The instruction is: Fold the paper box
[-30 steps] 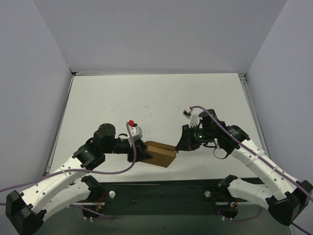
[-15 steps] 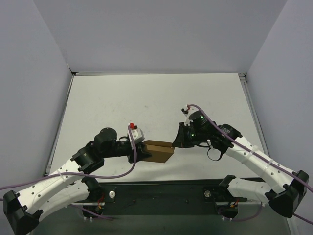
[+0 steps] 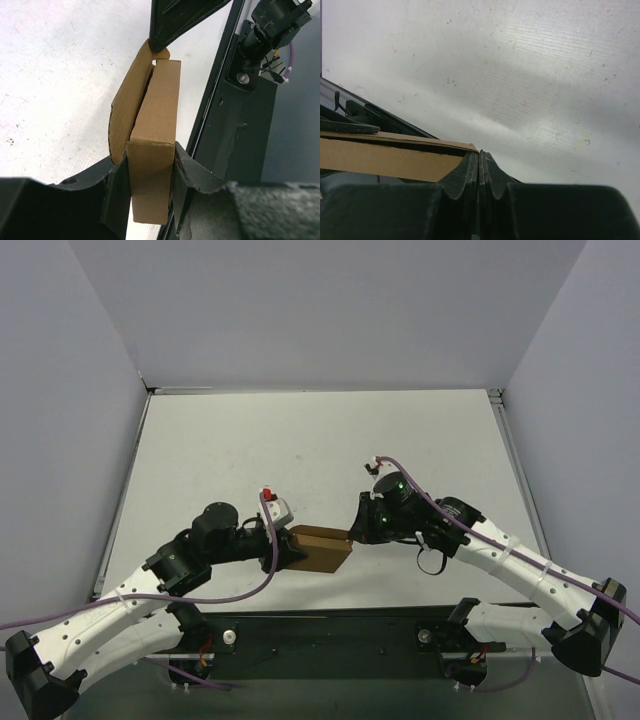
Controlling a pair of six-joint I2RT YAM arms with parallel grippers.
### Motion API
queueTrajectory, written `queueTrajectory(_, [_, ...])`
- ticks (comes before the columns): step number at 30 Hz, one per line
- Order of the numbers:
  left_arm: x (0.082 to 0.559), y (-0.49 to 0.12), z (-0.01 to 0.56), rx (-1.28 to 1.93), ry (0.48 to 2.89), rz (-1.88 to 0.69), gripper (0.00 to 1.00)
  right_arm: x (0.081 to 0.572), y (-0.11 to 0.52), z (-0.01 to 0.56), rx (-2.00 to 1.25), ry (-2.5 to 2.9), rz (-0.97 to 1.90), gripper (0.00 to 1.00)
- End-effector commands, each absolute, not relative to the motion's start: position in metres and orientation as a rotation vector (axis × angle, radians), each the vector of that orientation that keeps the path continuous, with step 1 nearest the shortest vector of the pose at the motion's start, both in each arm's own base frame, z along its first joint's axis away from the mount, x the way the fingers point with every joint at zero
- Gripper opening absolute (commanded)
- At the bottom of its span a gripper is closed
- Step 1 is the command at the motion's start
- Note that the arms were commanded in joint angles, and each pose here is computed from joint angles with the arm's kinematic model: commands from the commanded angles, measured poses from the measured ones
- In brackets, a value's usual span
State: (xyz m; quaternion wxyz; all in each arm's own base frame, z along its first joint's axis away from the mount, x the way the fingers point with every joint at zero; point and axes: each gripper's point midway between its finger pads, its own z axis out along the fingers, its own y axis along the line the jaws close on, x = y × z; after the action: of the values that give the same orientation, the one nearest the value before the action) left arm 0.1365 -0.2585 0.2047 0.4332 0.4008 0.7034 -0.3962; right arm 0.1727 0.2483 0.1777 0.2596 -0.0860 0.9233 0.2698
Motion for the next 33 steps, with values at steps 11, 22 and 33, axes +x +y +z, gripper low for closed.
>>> queueTrajectory(11, [0.182, -0.25, 0.228, 0.552, 1.752, -0.937, 0.29, 0.157, 0.265, 0.2, -0.236, 2.468, 0.85, 0.0])
queueTrajectory(22, [0.204, -0.232, 0.233, 0.311, 1.724, -0.883, 0.28, 0.153, 0.261, 0.192, -0.244, 2.505, 0.806, 0.0])
queueTrajectory(33, [0.222, -0.219, 0.236, 0.192, 1.714, -0.855, 0.26, 0.15, 0.25, 0.188, -0.248, 2.525, 0.722, 0.0])
